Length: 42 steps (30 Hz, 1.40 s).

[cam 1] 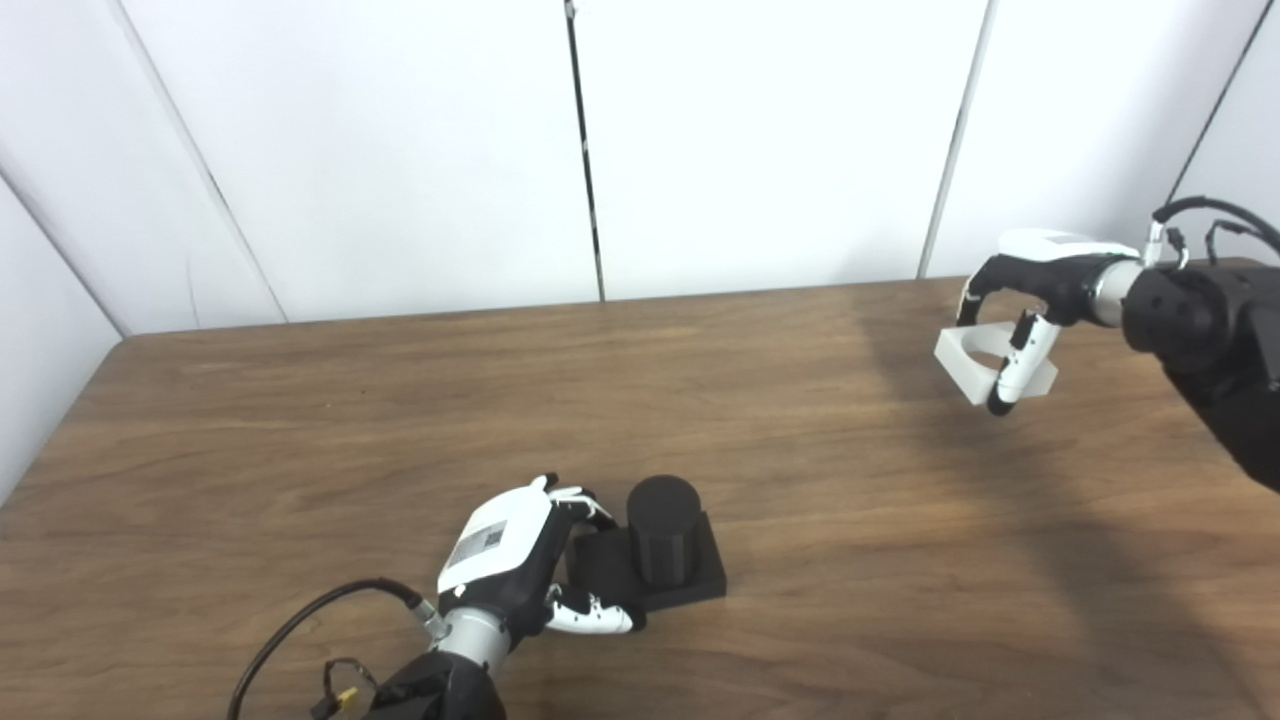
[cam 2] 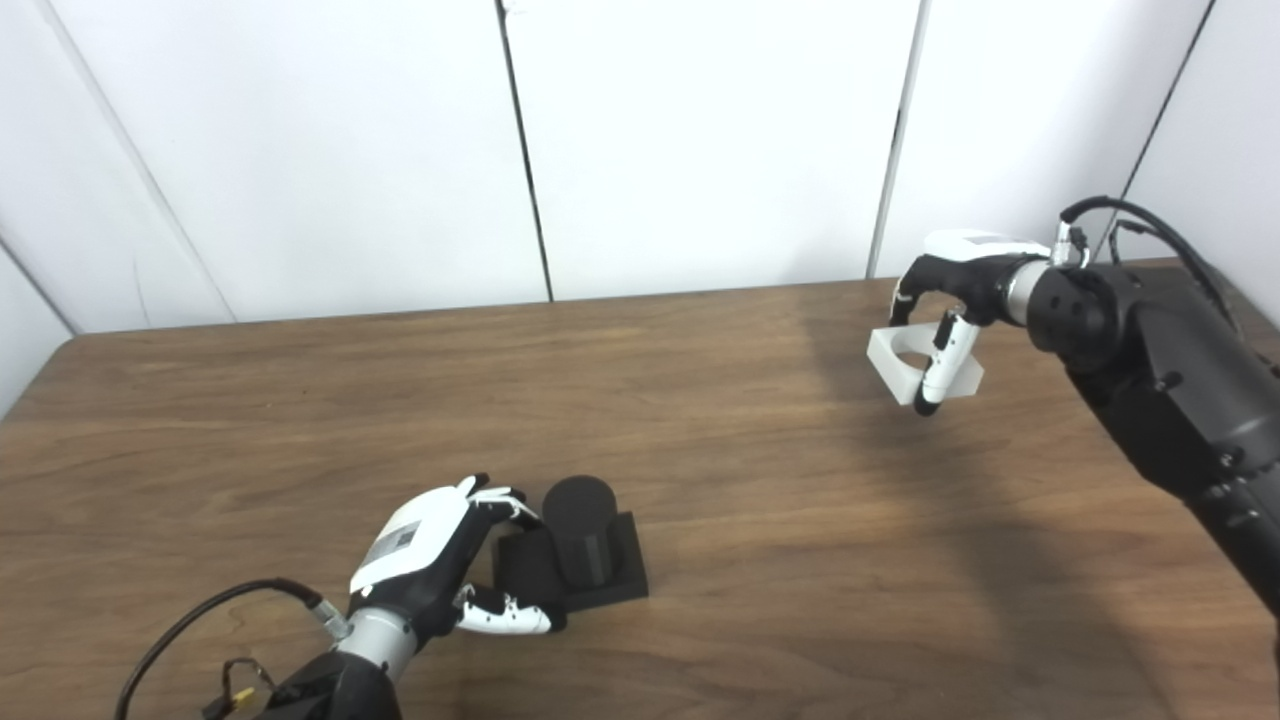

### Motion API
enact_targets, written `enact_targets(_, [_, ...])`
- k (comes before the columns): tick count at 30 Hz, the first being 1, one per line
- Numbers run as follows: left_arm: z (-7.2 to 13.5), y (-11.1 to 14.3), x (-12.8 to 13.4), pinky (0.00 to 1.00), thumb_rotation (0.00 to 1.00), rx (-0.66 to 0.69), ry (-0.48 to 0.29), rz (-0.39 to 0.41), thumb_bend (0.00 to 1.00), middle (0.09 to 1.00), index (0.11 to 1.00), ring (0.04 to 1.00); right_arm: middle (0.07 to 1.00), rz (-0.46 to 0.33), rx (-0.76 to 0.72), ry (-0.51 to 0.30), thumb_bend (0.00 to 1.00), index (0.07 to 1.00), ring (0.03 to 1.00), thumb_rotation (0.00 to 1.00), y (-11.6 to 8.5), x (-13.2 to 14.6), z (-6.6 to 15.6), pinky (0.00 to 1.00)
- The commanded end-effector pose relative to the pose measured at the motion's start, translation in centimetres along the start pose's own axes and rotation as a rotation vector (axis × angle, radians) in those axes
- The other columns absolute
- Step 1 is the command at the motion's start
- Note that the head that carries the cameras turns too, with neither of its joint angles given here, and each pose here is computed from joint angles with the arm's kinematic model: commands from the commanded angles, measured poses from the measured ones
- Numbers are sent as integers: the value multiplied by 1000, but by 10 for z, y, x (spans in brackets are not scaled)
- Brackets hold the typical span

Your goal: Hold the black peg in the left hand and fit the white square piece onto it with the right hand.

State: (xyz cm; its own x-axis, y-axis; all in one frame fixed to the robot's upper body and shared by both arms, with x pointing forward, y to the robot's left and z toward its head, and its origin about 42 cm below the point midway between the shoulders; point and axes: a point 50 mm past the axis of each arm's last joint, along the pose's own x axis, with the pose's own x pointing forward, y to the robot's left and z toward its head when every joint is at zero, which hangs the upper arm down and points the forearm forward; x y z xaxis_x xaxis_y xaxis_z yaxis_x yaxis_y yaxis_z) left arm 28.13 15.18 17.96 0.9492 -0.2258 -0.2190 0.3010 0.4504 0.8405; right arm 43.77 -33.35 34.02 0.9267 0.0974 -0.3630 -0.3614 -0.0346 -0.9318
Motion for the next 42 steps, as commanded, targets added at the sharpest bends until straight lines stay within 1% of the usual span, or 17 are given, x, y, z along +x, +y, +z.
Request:
enact_targets(1, [-12,-10,1,1000,60,45,51,-43,512,883,485,1000,820,-71,-33,-23,522,487,902,132,-30,-17,12,1000])
enact_targets(4, [-12,-9,1,1000,61,53,53,-45,512,883,486,1000,828,-69,-49,-87,522,488,909,133,-35,-30,33,1000])
enact_targets(10, [-12,-9,1,1000,62,67,50,-45,512,878,486,1000,823,-106,-128,-273,522,486,921,132,-41,-60,92,1000])
enact_targets(11, [-12,-10,1,1000,62,69,49,-46,512,877,486,1000,822,-108,-135,-289,522,486,917,133,-41,-63,97,1000])
enact_targets(14, [-11,-10,1,1000,61,70,50,-46,511,878,486,1000,816,-131,-168,-360,523,485,903,134,-42,-74,121,1000])
enact_targets(18, [-10,-10,2,1000,61,70,51,-45,512,880,486,1000,824,-163,-185,-451,523,484,916,134,-43,-87,147,1000])
enact_targets(23, [-7,-11,0,1000,61,81,44,-39,512,881,486,1000,810,-185,-197,-534,524,483,904,135,-42,-95,166,1000])
enact_targets(28, [-7,-12,0,1000,61,76,43,-38,511,880,486,1000,814,-198,-193,-586,524,483,911,135,-46,-103,180,1000])
enact_targets(31, [-5,-12,1,1000,62,75,45,-39,511,880,487,1000,805,-221,-202,-621,524,483,904,135,-51,-106,188,1000])
enact_targets(36, [-3,-12,1,1000,62,72,42,-40,511,882,487,1000,804,-222,-194,-658,524,483,914,135,-51,-108,198,1000])
enact_targets(42, [0,-13,1,1000,61,66,41,-38,511,882,486,1000,799,-208,-189,-681,524,483,906,133,-42,-101,209,1000])
